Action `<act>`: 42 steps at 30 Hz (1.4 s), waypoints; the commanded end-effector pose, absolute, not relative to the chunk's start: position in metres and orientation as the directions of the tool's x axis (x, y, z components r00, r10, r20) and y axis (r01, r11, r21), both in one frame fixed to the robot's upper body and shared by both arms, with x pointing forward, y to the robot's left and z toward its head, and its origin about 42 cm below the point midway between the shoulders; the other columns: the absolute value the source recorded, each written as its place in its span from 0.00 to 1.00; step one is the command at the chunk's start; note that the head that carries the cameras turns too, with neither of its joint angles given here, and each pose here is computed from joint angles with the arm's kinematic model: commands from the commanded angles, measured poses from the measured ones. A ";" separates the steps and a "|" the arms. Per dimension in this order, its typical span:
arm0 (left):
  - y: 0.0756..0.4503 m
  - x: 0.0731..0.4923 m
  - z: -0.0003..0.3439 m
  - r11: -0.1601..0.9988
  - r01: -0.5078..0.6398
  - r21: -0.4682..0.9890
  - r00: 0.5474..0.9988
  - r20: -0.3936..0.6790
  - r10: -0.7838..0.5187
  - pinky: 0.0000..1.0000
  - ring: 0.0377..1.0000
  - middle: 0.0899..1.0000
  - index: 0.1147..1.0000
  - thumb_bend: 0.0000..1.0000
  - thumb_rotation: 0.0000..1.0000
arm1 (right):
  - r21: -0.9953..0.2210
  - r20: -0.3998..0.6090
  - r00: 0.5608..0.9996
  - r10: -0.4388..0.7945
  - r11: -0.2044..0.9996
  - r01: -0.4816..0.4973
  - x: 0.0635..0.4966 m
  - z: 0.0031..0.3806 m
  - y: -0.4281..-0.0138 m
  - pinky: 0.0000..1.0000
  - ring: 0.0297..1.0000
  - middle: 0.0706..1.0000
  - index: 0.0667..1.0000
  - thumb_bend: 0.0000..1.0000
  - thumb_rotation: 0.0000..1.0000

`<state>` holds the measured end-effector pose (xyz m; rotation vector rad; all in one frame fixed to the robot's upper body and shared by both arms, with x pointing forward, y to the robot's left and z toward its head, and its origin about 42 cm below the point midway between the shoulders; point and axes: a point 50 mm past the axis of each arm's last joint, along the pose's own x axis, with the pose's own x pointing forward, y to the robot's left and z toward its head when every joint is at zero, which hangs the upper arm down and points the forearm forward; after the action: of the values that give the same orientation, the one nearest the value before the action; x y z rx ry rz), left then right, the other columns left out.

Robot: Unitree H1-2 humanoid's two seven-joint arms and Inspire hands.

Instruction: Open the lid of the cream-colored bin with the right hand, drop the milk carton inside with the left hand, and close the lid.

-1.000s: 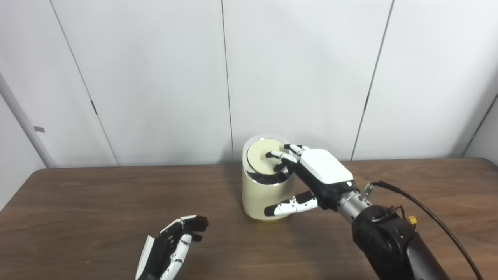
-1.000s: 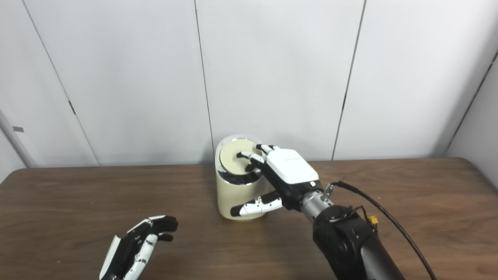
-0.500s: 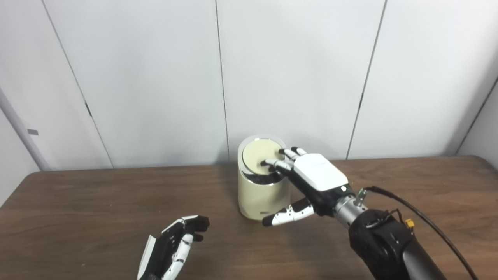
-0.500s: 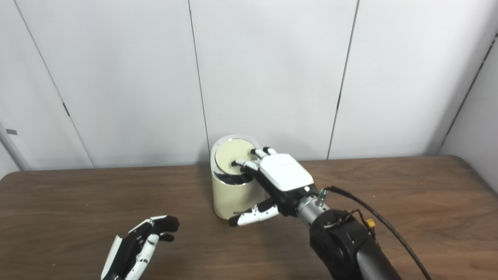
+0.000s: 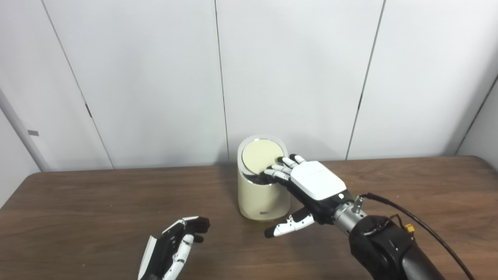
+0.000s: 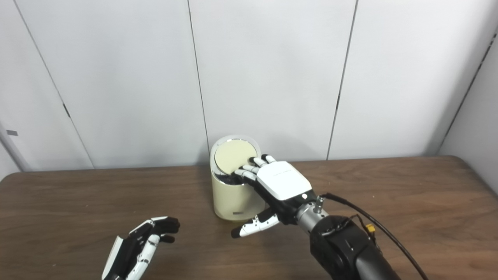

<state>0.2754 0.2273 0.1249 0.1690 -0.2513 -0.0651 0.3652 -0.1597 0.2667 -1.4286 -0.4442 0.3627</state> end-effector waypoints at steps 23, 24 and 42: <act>0.226 0.285 0.137 0.984 0.045 0.174 0.947 0.306 -0.097 0.65 0.69 0.67 0.65 0.20 0.69 | -0.880 0.399 0.819 0.413 0.422 0.216 0.349 0.295 -0.179 0.88 0.88 0.84 0.83 0.69 0.65; 0.226 0.284 0.137 0.985 0.044 0.169 0.947 0.306 -0.095 0.65 0.69 0.67 0.65 0.19 0.69 | -0.868 0.417 0.818 0.397 0.442 0.228 0.349 0.296 -0.183 0.88 0.90 0.87 0.86 0.69 0.64; 0.230 0.283 0.137 0.965 -0.005 0.261 0.944 0.319 -0.081 0.60 0.66 0.64 0.63 0.19 0.36 | -0.349 0.529 0.849 0.012 0.915 0.204 0.291 0.204 -0.259 0.53 0.63 0.65 0.65 0.25 0.53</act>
<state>0.2781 0.2285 0.1237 0.2377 -0.2546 -0.0513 0.2934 -0.2589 0.1939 -0.4852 -0.4455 -0.0871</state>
